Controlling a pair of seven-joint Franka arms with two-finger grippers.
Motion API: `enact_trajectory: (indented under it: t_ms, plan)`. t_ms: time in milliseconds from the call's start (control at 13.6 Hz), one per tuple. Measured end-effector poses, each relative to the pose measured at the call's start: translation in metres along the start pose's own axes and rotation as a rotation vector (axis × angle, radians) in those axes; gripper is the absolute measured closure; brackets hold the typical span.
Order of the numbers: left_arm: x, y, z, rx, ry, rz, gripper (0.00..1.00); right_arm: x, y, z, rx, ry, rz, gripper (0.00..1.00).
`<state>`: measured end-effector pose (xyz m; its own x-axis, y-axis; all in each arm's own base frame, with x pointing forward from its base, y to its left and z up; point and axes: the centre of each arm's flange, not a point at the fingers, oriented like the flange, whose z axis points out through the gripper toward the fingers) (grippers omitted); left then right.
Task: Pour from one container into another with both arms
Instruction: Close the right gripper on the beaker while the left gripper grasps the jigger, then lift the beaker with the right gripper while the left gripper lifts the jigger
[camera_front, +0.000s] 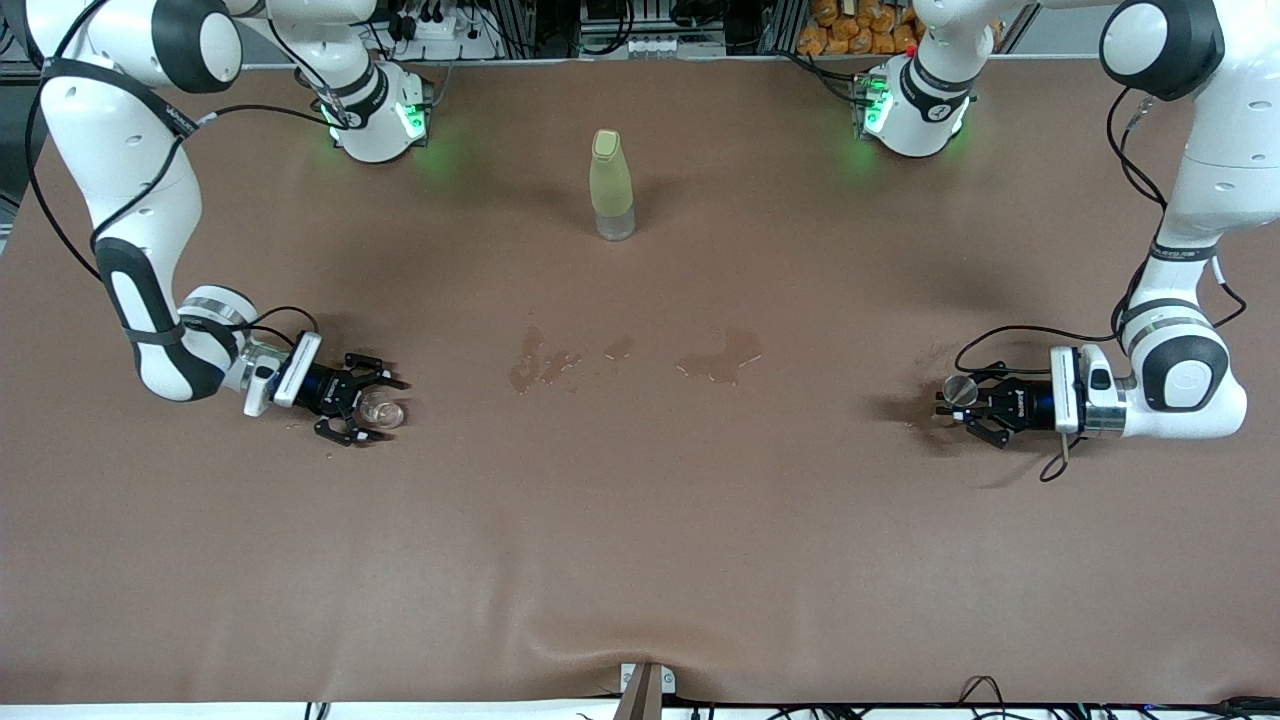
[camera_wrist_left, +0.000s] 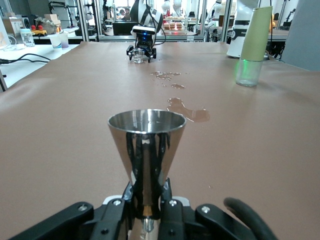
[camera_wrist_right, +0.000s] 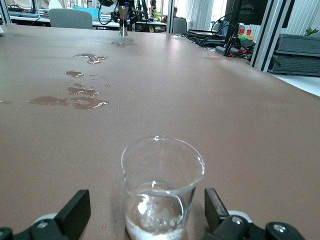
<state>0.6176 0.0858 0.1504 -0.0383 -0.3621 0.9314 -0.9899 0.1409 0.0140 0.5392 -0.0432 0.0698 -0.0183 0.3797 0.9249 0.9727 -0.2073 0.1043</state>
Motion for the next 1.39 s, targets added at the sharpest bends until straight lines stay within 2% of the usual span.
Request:
enact_trajectory:
  t_ms: [660,733,953,1100,1393]
  plan:
    - [0.033,-0.021,0.018,-0.002,0.034,-0.083,0.79,0.001,-0.002,0.013,0.001,0.011,0.006,0.02]
    - [0.034,-0.022,0.019,-0.001,0.036,-0.096,0.79,0.001,-0.003,0.013,0.002,0.013,0.006,0.1]
    - [0.035,-0.023,0.017,0.003,0.035,-0.108,0.79,0.002,-0.003,0.015,0.003,0.015,0.006,0.45]
    - [0.036,-0.024,0.016,0.004,0.034,-0.113,0.79,0.002,-0.003,0.015,0.003,0.017,0.006,0.63]
    - [0.036,-0.025,0.016,0.004,0.034,-0.115,0.79,0.002,-0.001,0.016,-0.003,0.015,0.004,0.81]
